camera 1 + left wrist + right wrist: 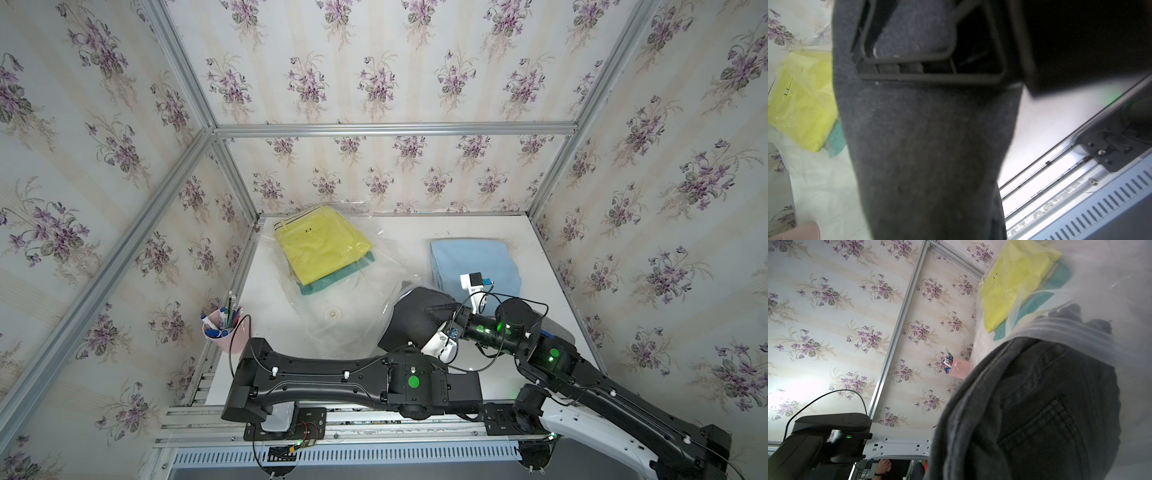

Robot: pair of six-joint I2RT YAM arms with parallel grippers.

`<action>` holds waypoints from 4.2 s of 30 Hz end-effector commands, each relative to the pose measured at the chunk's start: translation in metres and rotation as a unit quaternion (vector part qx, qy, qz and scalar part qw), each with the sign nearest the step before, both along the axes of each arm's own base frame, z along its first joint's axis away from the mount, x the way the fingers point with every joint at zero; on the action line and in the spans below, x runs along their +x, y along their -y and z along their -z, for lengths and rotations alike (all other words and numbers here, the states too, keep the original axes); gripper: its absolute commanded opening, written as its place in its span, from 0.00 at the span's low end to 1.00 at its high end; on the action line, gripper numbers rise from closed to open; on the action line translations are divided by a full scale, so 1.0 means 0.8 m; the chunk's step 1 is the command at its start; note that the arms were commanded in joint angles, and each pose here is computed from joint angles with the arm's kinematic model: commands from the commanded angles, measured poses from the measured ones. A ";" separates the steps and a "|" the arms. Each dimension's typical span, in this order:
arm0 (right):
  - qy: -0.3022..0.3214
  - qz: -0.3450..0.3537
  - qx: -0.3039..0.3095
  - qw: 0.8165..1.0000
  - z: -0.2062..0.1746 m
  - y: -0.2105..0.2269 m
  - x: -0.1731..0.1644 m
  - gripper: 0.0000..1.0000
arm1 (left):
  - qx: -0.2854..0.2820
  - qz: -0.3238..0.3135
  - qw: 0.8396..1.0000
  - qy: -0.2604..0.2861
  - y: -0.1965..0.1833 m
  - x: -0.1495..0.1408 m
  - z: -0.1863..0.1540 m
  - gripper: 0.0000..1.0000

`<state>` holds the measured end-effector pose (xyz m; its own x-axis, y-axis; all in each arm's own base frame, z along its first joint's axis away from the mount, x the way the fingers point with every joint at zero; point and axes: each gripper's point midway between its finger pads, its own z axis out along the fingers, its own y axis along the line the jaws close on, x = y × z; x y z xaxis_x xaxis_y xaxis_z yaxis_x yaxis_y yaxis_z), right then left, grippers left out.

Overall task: Take the trousers out of the vacuum bag
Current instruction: Take out the trousers from the vacuum bag, then place the trousers at the center of the board.

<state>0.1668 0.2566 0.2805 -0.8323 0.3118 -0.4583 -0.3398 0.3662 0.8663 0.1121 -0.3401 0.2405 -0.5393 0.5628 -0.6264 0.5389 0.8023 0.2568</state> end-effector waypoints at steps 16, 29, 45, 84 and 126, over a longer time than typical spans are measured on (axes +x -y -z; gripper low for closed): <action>0.150 -0.073 -0.064 0.984 -0.117 0.034 -0.052 0.00 | -0.081 0.132 0.986 0.056 0.066 -0.012 -0.127 0.08; 0.210 0.073 -0.105 0.969 -0.156 0.078 -0.004 0.00 | -0.129 0.182 0.965 0.137 0.095 -0.001 -0.209 0.12; 0.246 0.230 -0.183 0.924 -0.165 0.117 0.062 0.00 | -0.045 0.142 0.972 0.180 0.100 0.099 -0.189 0.14; 0.160 0.175 0.039 0.971 -0.106 0.199 0.351 0.00 | 0.036 0.038 0.960 0.274 0.093 0.467 -0.114 0.15; -0.089 0.266 -0.031 0.959 0.177 0.286 0.238 0.00 | 0.050 0.073 0.989 0.117 0.137 0.324 0.109 0.44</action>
<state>0.3664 0.0301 0.1584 -0.6166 0.6909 -0.3775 -0.0075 0.4744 0.8803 0.3722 -0.4481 0.1463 -0.2735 0.7375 -0.6175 0.6099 0.6294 0.4815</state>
